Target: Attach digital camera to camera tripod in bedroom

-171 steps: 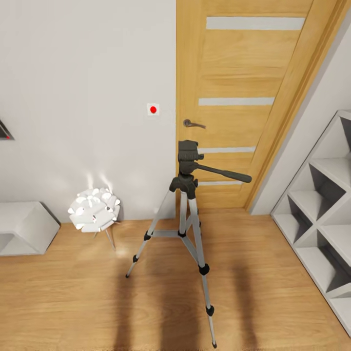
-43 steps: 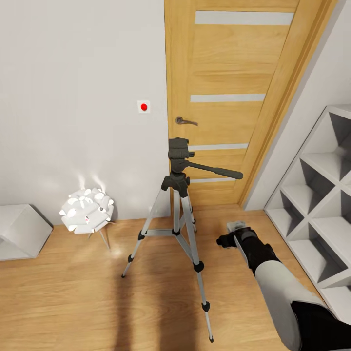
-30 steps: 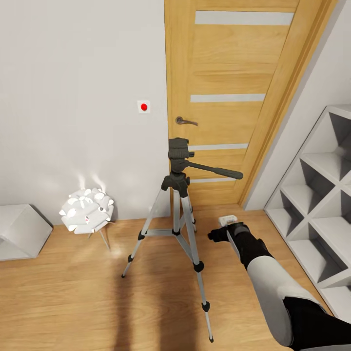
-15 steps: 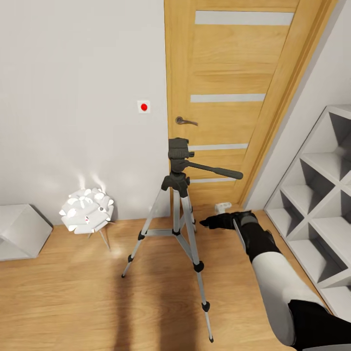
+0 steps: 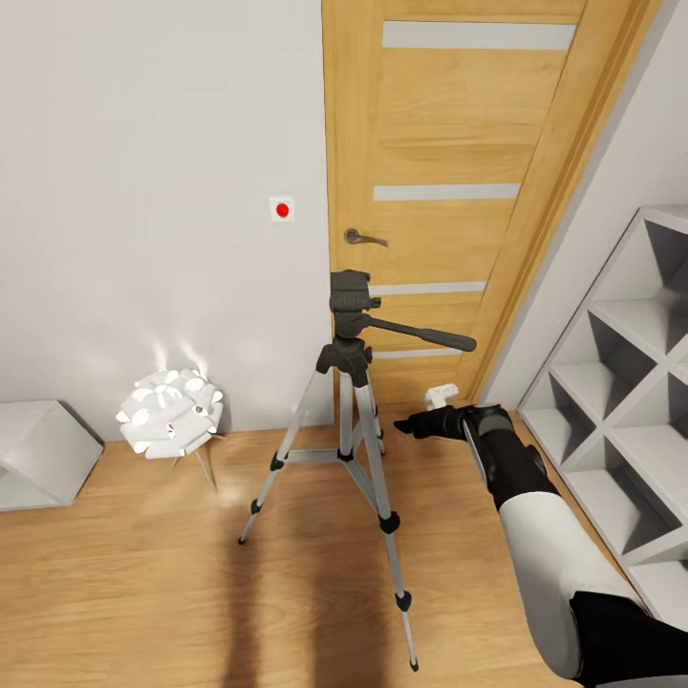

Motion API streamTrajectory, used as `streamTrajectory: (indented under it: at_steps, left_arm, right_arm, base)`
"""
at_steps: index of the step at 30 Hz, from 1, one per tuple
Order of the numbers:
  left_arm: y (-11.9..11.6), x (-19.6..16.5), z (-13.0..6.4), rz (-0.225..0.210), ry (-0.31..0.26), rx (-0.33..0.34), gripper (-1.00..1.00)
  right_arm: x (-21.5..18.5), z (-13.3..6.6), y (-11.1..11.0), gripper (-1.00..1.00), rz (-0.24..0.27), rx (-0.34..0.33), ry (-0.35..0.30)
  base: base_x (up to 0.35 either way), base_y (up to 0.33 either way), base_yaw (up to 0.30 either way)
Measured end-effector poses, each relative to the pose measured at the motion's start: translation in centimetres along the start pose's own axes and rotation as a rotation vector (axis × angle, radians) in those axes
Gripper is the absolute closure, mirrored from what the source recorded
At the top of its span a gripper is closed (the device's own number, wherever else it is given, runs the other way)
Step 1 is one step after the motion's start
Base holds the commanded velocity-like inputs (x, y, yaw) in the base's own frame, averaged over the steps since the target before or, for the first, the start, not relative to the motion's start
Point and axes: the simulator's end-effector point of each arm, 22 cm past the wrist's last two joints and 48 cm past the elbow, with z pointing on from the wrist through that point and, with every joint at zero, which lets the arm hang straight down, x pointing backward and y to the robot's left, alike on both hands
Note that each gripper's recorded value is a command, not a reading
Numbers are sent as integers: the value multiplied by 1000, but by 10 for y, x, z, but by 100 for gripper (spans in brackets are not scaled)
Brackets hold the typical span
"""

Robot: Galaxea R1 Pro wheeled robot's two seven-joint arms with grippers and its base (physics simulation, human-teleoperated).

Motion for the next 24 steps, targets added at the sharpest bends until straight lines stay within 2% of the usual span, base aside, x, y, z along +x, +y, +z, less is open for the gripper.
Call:
streamTrajectory:
  at_steps: [4, 9, 16, 24]
  left_arm:
    - [0, 0, 0, 1, 0, 0, 100]
    - [0, 0, 0, 0, 0, 1, 100]
    - [-1, 0, 0, 0, 1, 1, 100]
    - [0, 0, 0, 0, 0, 0, 100]
  right_arm:
    - [-6, -4, 12, -100, -17, -59, -10]
    - [-15, -16, 33, -100, -43, -180, -33]
    - [-17, -19, 38, -100, -50, -211, -38]
    - [-16, -20, 38, -100, -50, -217, -38]
  base:
    - [0, 0, 0]
    - [0, 0, 0]
    - [0, 0, 0]
    - [0, 0, 0]
